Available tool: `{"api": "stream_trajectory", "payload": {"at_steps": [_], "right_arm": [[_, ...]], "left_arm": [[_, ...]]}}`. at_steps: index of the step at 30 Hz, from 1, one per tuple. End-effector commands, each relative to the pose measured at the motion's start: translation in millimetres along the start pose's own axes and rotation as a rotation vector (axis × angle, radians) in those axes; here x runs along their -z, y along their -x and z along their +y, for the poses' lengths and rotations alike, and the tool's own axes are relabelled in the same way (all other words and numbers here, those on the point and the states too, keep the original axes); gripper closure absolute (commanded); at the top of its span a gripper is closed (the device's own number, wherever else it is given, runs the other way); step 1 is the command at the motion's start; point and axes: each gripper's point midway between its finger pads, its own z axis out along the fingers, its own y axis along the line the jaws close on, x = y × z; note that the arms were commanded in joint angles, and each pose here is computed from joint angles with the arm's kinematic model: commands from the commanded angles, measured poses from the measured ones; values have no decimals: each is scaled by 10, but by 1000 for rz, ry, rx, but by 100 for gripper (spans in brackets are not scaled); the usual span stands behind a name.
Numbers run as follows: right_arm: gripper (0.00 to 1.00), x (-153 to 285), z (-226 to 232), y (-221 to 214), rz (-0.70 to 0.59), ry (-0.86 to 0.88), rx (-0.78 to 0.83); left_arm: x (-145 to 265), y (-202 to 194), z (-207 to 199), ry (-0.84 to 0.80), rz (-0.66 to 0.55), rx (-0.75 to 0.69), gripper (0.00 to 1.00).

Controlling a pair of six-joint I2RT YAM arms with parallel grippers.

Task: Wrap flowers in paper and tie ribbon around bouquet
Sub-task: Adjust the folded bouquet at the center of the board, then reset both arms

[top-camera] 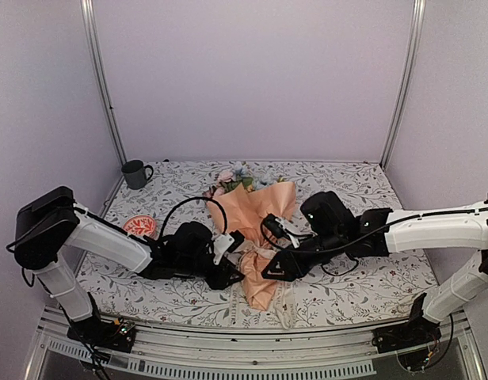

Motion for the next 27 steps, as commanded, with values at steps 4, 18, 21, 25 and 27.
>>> {"api": "stream_trajectory", "payload": {"at_steps": [4, 18, 21, 25, 27], "right_arm": [[64, -238, -156, -1006, 163, 26, -189], [72, -80, -1251, -998, 89, -415, -422], [71, 0, -1184, -653, 23, -375, -365], [61, 285, -1091, -103, -103, -291, -289], [47, 519, -1210, 103, -176, -298, -276]], "left_arm": [[71, 75, 64, 57, -16, -50, 50], [806, -75, 499, 226, -120, 125, 30], [813, -207, 750, 313, -70, 209, 30], [900, -221, 941, 387, -90, 265, 30], [944, -182, 997, 410, -111, 265, 29]]}}
